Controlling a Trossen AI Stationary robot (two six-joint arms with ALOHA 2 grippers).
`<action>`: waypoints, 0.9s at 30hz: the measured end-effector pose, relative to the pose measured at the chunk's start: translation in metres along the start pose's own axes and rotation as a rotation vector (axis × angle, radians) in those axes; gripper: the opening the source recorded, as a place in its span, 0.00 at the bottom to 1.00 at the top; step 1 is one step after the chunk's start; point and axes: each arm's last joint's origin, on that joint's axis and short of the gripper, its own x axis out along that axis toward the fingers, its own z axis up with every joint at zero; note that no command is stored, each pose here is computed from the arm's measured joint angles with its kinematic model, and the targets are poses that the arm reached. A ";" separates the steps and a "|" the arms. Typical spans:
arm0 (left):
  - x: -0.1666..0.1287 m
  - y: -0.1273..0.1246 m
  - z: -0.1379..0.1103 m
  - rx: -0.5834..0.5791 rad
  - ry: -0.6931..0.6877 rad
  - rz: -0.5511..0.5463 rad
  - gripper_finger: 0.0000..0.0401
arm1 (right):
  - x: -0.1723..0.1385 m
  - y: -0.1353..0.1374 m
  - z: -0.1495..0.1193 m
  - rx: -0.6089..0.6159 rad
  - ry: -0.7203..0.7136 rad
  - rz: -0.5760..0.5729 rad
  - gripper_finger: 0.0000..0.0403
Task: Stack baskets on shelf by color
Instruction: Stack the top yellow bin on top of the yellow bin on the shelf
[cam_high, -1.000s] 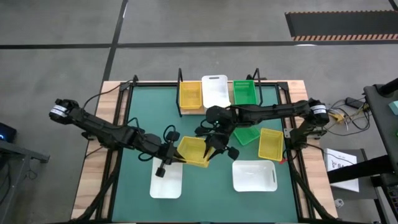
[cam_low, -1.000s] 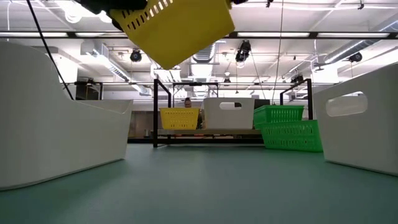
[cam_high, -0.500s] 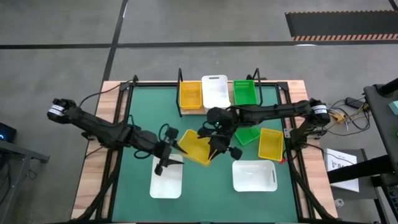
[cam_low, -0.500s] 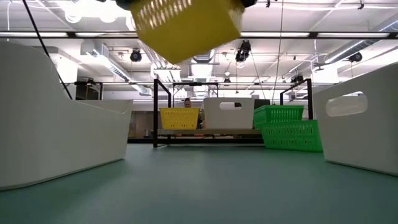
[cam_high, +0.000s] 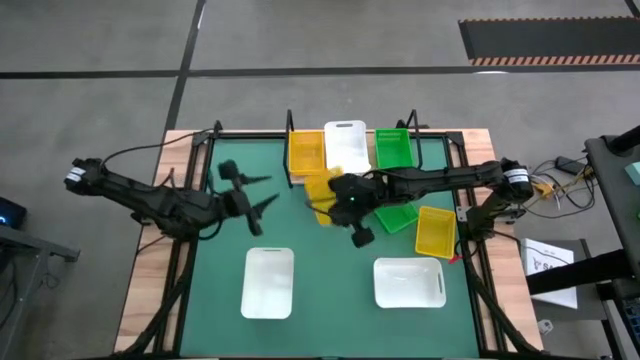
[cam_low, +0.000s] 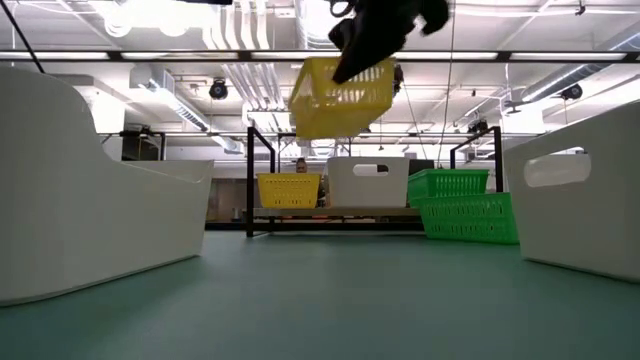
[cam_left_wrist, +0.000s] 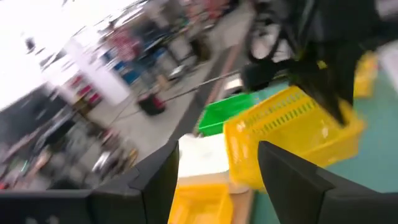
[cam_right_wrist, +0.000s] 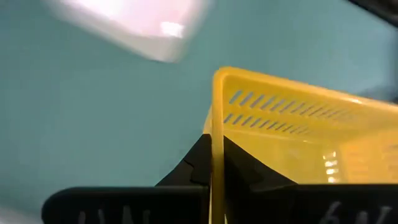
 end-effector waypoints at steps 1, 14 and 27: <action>-0.001 0.003 0.000 -0.039 0.010 0.034 0.51 | 0.000 -0.003 0.000 0.026 0.019 -0.080 0.02; -0.005 0.005 -0.021 -0.049 0.112 0.252 0.51 | -0.002 -0.067 0.004 0.172 -0.137 -0.396 0.02; -0.008 0.009 -0.021 -0.058 0.119 0.291 0.51 | 0.044 -0.118 -0.015 0.244 -0.113 -0.354 0.02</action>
